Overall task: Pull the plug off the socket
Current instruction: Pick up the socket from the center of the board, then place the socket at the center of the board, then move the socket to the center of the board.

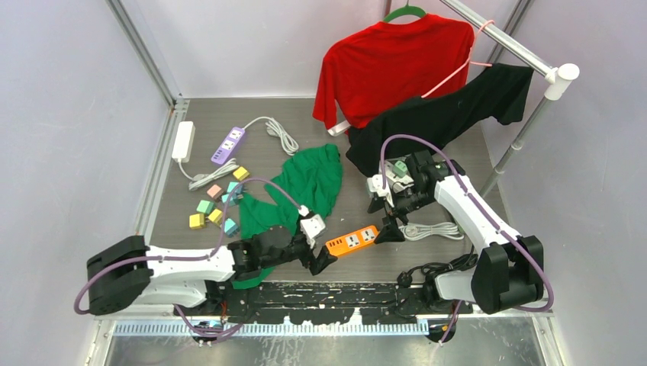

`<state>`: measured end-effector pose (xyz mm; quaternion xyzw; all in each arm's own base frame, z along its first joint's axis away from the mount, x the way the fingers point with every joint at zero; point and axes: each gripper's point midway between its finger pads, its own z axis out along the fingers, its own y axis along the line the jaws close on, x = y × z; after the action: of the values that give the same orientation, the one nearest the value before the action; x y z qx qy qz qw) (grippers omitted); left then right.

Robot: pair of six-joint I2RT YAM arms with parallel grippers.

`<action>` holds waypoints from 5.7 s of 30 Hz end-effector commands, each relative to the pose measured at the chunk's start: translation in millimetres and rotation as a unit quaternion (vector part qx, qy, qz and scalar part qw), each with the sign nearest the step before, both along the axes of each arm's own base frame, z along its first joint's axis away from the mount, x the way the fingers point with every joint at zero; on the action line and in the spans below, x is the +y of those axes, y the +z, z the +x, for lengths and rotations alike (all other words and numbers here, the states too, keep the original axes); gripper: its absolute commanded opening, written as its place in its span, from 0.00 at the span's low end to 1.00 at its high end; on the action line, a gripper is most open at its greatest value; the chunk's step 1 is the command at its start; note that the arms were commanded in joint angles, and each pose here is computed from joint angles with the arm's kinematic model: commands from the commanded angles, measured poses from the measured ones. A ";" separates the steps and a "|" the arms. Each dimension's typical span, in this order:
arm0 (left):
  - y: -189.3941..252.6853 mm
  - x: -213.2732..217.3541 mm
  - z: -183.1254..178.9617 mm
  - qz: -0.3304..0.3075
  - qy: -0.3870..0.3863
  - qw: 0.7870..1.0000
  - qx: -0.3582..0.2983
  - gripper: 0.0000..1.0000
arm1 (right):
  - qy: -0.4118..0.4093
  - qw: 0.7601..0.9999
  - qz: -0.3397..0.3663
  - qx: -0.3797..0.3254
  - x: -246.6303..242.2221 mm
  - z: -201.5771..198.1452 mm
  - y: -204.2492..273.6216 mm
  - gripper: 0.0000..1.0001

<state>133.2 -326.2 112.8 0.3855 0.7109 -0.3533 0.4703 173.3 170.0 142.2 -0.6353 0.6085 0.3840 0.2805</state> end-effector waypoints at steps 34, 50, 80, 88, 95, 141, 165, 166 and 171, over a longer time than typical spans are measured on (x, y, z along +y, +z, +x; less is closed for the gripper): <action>-66.2 -56.4 41.4 0.136 -0.026 0.988 -0.072 0.55 | 0.022 0.999 0.018 -0.014 1.1 -7.6 4.4 1.00; 4.7 -3.6 33.9 0.061 0.036 0.994 -0.086 0.00 | 0.023 0.999 0.021 -0.024 -0.2 -7.1 8.4 1.00; 218.1 170.9 166.1 -0.110 0.374 0.909 -0.147 0.00 | 0.014 0.999 0.030 -0.016 -0.2 -5.4 10.1 1.00; 260.6 220.2 246.5 -0.177 0.463 0.859 -0.128 0.00 | 0.015 0.999 0.035 -0.013 0.9 -6.9 11.0 1.00; 182.4 238.0 300.4 -0.133 0.507 0.850 -0.058 0.00 | 0.017 0.999 0.038 -0.017 0.9 -8.7 12.5 1.00; 169.5 167.3 284.2 -0.157 0.404 0.872 0.230 1.00 | -0.110 0.992 0.033 -0.047 -29.8 31.9 24.6 1.00; 183.8 120.6 108.2 -0.025 0.135 0.987 -0.080 1.00 | -0.536 0.832 -0.092 -0.110 -144.7 184.8 3.4 1.00; 184.9 121.1 109.0 -0.025 0.138 0.987 -0.079 1.00 | -0.524 0.841 -0.086 -0.106 -138.9 186.5 -1.8 1.00; 180.4 120.9 111.1 -0.020 0.142 0.987 -0.070 0.98 | -0.522 0.843 -0.084 -0.103 -135.5 206.6 -25.6 1.00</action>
<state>237.2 -199.7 256.4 0.2926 0.7585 -0.2601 0.5209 350.0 35.4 111.6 -0.2771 0.8656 0.0822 0.4090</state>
